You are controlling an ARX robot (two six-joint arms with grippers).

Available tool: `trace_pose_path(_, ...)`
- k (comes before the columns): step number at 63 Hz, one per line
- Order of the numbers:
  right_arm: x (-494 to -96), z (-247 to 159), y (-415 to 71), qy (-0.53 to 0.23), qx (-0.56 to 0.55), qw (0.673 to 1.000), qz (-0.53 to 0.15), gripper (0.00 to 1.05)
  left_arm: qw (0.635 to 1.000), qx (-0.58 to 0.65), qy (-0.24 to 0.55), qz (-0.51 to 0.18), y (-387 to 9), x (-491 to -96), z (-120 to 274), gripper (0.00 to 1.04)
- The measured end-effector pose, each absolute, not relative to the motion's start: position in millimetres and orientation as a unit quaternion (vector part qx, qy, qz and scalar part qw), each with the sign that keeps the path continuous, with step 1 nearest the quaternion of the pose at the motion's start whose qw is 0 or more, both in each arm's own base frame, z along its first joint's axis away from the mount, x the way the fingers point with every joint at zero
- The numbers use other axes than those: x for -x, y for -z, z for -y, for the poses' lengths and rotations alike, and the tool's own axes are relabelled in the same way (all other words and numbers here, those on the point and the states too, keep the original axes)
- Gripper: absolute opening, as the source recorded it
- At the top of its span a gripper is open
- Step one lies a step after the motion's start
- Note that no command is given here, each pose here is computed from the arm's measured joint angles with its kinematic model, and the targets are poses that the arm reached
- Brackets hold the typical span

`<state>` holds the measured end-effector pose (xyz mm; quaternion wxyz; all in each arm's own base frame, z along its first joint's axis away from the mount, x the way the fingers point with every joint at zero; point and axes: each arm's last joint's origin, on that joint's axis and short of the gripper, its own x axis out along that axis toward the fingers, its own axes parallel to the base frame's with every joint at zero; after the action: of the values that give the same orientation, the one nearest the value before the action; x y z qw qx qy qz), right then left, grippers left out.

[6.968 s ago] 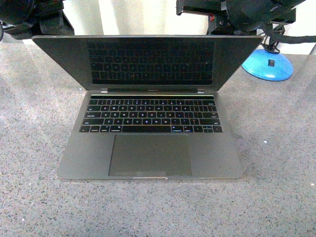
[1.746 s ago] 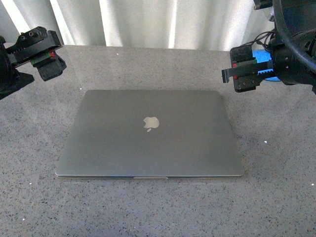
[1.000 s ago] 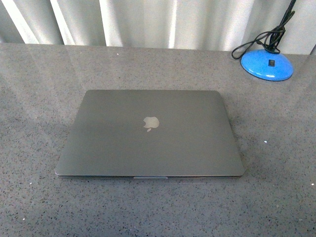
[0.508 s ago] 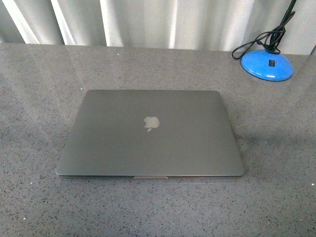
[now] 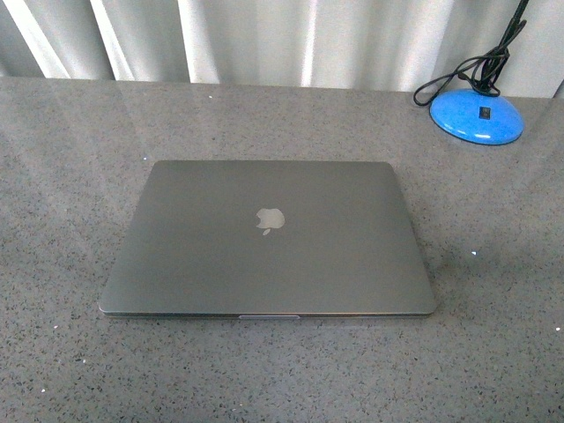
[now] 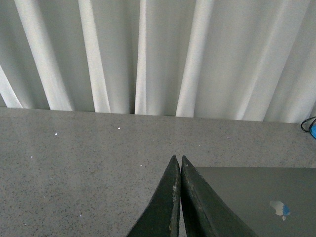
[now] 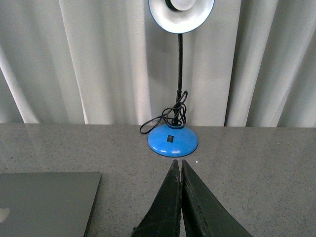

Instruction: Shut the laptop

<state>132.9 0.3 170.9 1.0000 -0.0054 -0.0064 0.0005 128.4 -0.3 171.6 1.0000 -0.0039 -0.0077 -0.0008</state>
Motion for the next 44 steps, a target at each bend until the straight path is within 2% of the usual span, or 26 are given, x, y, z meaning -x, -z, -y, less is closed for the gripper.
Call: trace_pose_path(44,-110,0,-173,0.000,0.005,1.000,0.012,0.01,1.000,0.004,0.001,0.011,-173,-108,0,0.04)
